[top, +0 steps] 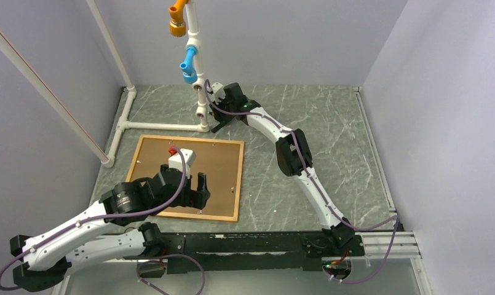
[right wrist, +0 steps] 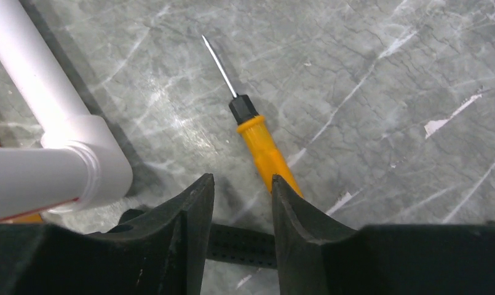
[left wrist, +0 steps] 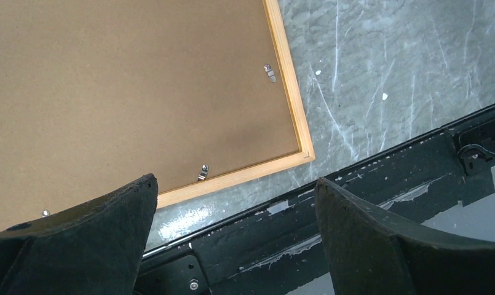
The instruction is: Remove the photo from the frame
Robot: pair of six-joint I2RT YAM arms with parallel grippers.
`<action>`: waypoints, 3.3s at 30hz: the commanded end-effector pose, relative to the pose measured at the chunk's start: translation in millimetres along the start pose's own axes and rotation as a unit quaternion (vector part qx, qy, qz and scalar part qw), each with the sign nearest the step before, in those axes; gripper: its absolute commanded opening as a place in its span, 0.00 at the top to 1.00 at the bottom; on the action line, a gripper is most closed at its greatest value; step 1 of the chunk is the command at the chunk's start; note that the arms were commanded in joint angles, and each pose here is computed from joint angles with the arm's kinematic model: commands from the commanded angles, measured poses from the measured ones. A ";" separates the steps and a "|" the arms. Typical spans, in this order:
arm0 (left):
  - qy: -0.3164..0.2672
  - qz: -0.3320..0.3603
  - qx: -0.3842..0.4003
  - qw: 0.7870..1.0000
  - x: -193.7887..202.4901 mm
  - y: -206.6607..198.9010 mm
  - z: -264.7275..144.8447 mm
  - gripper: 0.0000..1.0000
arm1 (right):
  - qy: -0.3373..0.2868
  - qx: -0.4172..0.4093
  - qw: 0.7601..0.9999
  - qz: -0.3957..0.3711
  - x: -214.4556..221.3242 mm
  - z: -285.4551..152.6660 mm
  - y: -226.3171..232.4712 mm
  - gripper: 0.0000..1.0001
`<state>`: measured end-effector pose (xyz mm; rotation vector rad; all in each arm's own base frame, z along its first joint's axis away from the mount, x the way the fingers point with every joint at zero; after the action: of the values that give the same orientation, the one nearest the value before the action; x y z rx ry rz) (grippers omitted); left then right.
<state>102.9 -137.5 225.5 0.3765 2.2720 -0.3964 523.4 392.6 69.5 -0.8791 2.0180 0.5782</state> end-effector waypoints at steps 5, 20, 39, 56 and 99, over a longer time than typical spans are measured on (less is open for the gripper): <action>-0.009 -0.022 0.017 1.000 -8.3 -4.2 -6.8 0.01 | 0.071 0.018 0.997 -0.020 25.4 -10.7 -9.0 0.40; -0.025 -0.026 0.023 0.999 -22.8 -6.2 -18.8 0.01 | 0.059 0.023 0.997 -0.043 19.4 -5.5 -19.7 0.77; -0.013 -0.036 0.054 0.998 -16.7 -22.9 2.5 0.01 | -0.076 0.086 0.983 0.144 -75.4 -85.3 -40.7 1.00; -0.023 -0.045 0.112 0.992 -29.5 -39.6 20.9 0.00 | -0.063 -0.028 0.961 0.267 6.4 -245.5 49.3 1.00; -0.058 -0.403 0.296 0.864 -29.3 -13.0 109.9 0.59 | -0.063 -0.217 0.948 0.224 56.6 -302.7 237.8 1.00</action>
<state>185.2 -193.6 163.8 -0.3713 2.1539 -1.4099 158.9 315.7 169.3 -0.5913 2.1390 1.3163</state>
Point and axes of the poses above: each gripper's point midway between its finger pads, its own z axis out along the fingers, its own y axis along the line the jaws close on, x = y × z, the point moved 5 cm from there along -z, back along the fingers, and after that the axes turned 6 degrees about z, right-handed, at the moved point
